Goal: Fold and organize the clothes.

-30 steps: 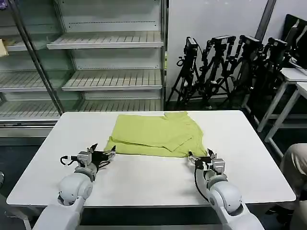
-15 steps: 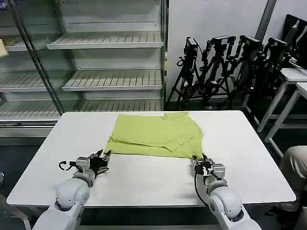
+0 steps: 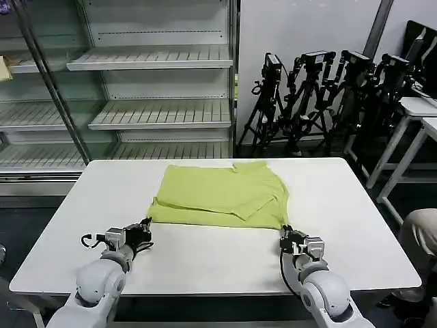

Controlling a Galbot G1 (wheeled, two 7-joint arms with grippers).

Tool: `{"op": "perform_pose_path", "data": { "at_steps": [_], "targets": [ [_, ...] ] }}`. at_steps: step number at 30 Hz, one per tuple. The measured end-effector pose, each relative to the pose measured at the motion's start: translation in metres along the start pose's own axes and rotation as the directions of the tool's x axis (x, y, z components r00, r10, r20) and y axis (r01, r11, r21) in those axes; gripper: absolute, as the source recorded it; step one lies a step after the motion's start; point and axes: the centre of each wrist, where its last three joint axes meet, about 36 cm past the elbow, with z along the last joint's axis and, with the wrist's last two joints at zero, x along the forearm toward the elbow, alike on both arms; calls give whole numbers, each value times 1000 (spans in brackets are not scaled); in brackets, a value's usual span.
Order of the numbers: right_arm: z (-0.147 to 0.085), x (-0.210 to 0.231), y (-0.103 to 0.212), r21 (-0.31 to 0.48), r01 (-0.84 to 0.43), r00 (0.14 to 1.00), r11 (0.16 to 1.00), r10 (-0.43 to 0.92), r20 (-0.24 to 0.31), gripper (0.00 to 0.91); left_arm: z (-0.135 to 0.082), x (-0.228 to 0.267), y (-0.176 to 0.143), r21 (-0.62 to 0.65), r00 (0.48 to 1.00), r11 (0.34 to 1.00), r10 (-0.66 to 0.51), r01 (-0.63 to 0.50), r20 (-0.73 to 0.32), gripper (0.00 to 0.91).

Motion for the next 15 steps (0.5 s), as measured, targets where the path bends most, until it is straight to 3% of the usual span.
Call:
{"op": "perform_pose_path", "data": {
  "at_steps": [15],
  "targets": [
    [20,71,15,76,38,999,996,-40,20,0,27,97,-13,28,1000,999,18,-17,-17,10]
  ]
}}
